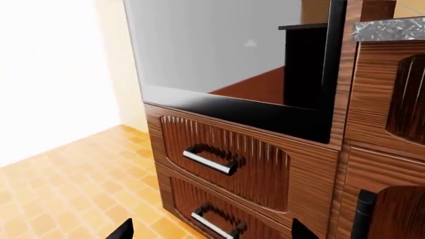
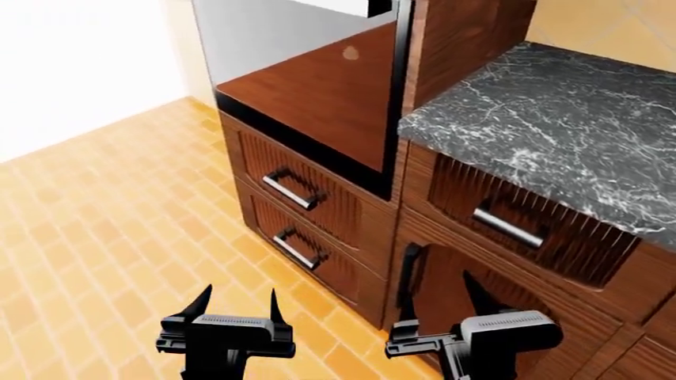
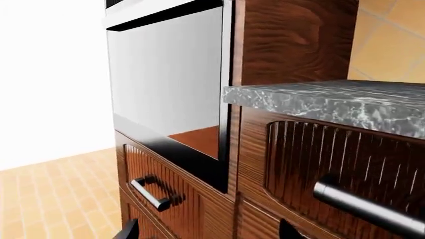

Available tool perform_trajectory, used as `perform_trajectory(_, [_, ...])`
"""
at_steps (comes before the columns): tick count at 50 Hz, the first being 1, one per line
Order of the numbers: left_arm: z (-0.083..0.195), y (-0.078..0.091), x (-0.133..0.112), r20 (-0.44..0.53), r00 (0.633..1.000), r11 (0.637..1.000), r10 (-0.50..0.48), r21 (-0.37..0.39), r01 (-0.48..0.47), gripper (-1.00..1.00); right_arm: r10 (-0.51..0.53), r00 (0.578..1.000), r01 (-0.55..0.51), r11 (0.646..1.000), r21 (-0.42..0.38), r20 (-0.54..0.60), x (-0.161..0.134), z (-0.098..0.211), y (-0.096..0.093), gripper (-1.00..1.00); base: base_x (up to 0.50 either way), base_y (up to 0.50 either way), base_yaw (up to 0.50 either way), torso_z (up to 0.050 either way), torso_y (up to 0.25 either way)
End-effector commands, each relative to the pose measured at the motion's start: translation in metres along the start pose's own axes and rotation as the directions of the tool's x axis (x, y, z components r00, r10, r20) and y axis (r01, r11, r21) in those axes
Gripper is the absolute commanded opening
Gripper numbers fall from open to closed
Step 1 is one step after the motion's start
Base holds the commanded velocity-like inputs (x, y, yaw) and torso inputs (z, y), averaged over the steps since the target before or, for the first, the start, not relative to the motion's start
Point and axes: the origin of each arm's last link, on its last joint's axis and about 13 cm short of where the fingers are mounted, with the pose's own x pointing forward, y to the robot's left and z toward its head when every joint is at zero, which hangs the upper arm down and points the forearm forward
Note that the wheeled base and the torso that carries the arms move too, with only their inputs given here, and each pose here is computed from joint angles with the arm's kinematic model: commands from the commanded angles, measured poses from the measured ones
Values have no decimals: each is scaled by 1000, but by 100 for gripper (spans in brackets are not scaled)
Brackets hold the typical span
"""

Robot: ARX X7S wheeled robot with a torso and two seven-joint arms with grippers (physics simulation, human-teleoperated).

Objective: Open the oven door

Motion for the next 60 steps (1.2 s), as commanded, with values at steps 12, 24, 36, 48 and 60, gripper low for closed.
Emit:
perform_trajectory(12, [-1, 0, 0, -1, 1000, 1000, 2, 2, -2, 100, -7, 1000, 7, 1000, -1, 0, 0, 0, 0, 100, 0, 0, 500, 0, 0])
perform_trajectory(24, [-1, 0, 1, -2, 1000, 1000, 4, 5, -4, 100, -10, 1000, 10, 1000, 2, 0, 1, 1, -1, 100, 0, 0, 500, 0, 0])
perform_trajectory(36, [1, 0, 0, -4, 1000, 1000, 16, -11, -16, 100, -29, 1000, 29, 1000, 3, 0, 2, 2, -1, 100, -2, 2, 125, 25, 0])
perform_trajectory(48, [1, 1, 1, -1, 1000, 1000, 13, -16, -13, 100, -25, 1000, 25, 1000, 8, 1, 1, 2, -2, 100, 0, 0, 0, 50, 0])
perform_trajectory(60, [46, 2, 0, 121, 993, 997, -5, 77, -4, 100, -73, 980, 50, 990, 128, 184, -5, 60, -16, 100, 0, 0, 0, 21, 0])
